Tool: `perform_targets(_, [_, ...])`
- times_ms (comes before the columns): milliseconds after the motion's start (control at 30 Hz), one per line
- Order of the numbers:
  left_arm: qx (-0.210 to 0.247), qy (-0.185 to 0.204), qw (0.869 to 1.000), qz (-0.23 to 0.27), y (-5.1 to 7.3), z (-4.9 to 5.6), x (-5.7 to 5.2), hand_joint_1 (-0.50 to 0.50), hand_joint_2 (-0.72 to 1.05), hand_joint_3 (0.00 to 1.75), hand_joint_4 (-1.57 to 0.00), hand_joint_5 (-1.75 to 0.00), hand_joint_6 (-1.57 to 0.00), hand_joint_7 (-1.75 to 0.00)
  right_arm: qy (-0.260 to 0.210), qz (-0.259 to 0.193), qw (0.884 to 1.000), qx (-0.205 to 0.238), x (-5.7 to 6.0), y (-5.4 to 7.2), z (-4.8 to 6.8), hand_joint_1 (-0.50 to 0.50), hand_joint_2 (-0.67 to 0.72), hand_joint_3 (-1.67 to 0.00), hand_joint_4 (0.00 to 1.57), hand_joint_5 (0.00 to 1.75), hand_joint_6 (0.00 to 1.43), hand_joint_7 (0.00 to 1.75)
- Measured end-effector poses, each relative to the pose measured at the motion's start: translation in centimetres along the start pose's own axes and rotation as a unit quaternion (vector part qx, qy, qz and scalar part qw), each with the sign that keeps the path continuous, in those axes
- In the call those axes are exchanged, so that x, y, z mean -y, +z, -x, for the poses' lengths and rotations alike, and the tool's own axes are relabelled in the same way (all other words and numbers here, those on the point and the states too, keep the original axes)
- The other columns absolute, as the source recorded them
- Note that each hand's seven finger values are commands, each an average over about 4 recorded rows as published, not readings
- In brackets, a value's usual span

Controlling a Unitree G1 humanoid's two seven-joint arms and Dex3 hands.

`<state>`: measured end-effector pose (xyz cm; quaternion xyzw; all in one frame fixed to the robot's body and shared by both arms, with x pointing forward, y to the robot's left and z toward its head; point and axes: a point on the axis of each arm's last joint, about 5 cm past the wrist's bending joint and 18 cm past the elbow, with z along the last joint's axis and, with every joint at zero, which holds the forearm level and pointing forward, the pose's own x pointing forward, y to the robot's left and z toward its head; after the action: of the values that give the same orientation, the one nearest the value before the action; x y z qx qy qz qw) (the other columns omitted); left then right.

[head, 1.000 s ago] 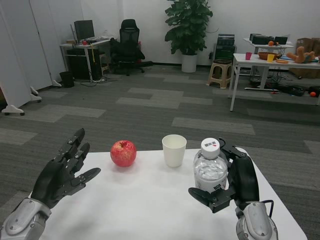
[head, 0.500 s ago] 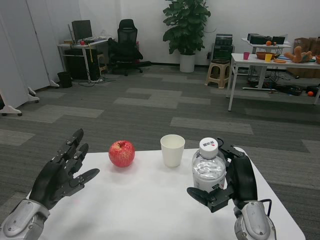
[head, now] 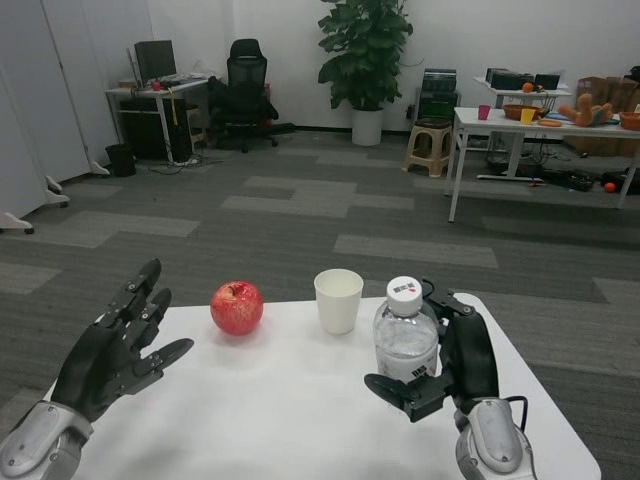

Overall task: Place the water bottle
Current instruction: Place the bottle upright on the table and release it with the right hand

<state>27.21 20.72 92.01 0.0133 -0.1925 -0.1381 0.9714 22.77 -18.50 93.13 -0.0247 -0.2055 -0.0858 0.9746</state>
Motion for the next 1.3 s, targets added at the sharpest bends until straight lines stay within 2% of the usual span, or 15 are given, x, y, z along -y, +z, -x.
perform_targets(233, [-0.006, 0.0, 1.0, 0.001, -0.2, 0.1, 0.0, -0.5, 1.05, 0.09, 0.0, -0.1, 0.0, -0.03, -0.019, 0.004, 0.999, -0.051, -0.5, -2.9, -0.6, 0.42, 0.09, -1.11, 1.39, 1.65, 1.28, 1.33])
perform_targets(433, [-0.006, -0.001, 1.0, 0.001, -0.3, 0.1, 0.1, -0.5, 1.05, 0.04, 0.0, -0.1, 0.0, 0.0, -0.019, 0.002, 0.996, -0.087, -1.0, -4.6, -1.0, 0.42, 0.09, -1.11, 1.37, 1.6, 1.28, 1.33])
perform_targets(500, [-0.006, -0.001, 1.0, 0.001, -0.3, 0.1, 0.1, -0.5, 1.05, 0.0, 0.0, -0.1, 0.0, -0.03, -0.02, 0.0, 0.996, -0.09, -1.3, -4.8, -1.3, 0.42, 0.12, -1.07, 1.38, 1.6, 1.3, 1.36])
perform_targets(633, [-0.008, -0.004, 1.0, 0.001, -0.4, 0.2, 0.2, -0.5, 1.05, 0.07, 0.0, -0.1, 0.0, 0.0, -0.021, -0.002, 0.996, -0.091, -1.8, -5.3, -2.0, 0.42, 0.15, -1.03, 1.41, 1.55, 1.31, 1.4])
perform_targets(733, [-0.011, -0.004, 1.0, 0.002, -0.4, 0.2, 0.2, -0.5, 1.05, 0.0, 0.0, -0.1, 0.0, 0.0, -0.021, -0.004, 0.996, -0.092, -2.2, -5.6, -2.3, 0.42, 0.15, -1.03, 1.43, 1.55, 1.31, 1.4])
perform_targets(1000, [-0.012, -0.004, 1.0, 0.002, -0.5, 0.2, 0.2, -0.5, 1.05, 0.09, 0.0, -0.1, 0.0, 0.0, -0.017, 0.003, 0.995, -0.103, -2.5, -6.0, -2.9, 0.42, 0.15, -0.95, 1.41, 1.55, 1.31, 1.4])
perform_targets(1167, [-0.012, -0.004, 1.0, 0.002, -0.5, 0.2, 0.2, -0.5, 1.05, 0.0, 0.0, -0.1, 0.0, 0.0, -0.017, 0.009, 0.994, -0.108, -2.3, -6.2, -2.9, 0.42, 0.12, -0.91, 1.29, 1.41, 1.28, 1.47])
perform_targets(1300, [-0.012, -0.004, 1.0, 0.002, -0.5, 0.2, 0.2, -0.5, 1.05, 0.07, 0.0, -0.1, 0.0, -0.02, -0.014, 0.018, 0.993, -0.112, -1.7, -6.4, -2.9, 0.42, 0.09, -0.87, 1.15, 1.33, 1.25, 1.47])
